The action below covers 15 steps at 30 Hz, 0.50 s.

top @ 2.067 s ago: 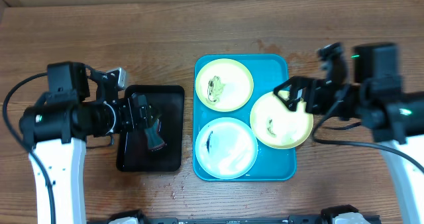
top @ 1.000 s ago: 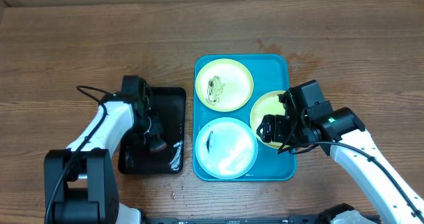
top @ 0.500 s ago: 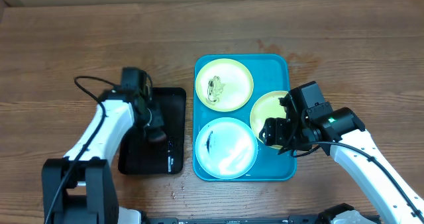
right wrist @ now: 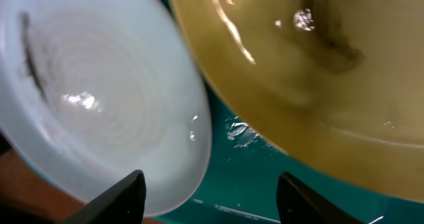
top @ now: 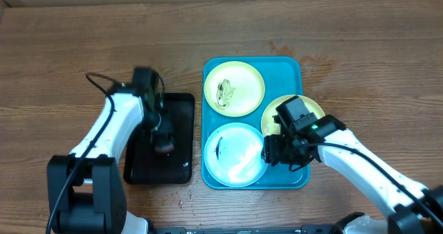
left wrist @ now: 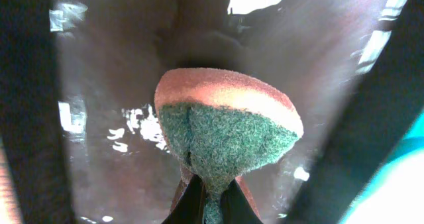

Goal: Clean dirty plates on tray and stack at the side
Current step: 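Grasp the sponge with the left gripper and lift it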

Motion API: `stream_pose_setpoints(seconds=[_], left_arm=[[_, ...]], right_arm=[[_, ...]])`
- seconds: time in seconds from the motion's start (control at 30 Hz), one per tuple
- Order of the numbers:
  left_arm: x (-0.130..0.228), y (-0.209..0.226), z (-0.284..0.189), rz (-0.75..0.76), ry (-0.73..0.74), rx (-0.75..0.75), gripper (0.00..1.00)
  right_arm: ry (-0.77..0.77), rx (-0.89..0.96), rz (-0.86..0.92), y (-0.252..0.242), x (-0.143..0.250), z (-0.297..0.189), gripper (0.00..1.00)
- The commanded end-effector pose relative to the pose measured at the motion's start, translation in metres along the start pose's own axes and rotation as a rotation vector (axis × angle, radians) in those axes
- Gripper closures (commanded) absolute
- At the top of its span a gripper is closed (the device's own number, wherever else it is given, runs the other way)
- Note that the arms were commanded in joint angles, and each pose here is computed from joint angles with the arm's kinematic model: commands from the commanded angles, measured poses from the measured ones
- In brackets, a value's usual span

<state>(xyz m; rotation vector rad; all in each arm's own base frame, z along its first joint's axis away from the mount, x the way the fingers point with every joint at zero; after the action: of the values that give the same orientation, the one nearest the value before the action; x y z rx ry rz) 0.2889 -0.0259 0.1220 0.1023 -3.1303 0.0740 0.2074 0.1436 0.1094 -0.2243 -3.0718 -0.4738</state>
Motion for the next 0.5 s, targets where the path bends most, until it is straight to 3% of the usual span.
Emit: stream_pose_setpoints(seconds=[0.0, 0.17, 0.3, 0.47], left_arm=[[-0.019, -0.006, -0.032, 0.019, -0.086, 0.010, 0.96], [-0.012, -0.003, -0.013, -0.006, -0.067, -0.005, 0.96], [0.004, 0.001, 0.027, -0.037, -0.052, -0.007, 0.96], [0.016, 0.004, 0.054, -0.042, -0.060, 0.000, 0.96]], right_arm=[[0.000, 0.062, 0.049, -0.008, -0.004, 0.015, 0.40], [0.044, -0.002, 0.006, 0.000, -0.006, 0.026, 0.63], [-0.006, 0.027, 0.004, -0.002, -0.013, 0.027, 0.70], [-0.083, 0.058, 0.042, -0.004, -0.023, 0.026, 0.71]])
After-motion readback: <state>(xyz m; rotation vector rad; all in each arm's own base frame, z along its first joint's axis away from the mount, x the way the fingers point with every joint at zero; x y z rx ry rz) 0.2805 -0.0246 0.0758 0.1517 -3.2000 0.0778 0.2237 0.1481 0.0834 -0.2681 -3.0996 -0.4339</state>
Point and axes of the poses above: each gripper's point midway between its finger pads, its own z axis out along the fingers, its own y axis along the line the jaws close on, x = y × z, the point moved 7 cm from there along -z, back along the fingers, and after that the axes turned 8 degrees about z, right-handed, at the moved point
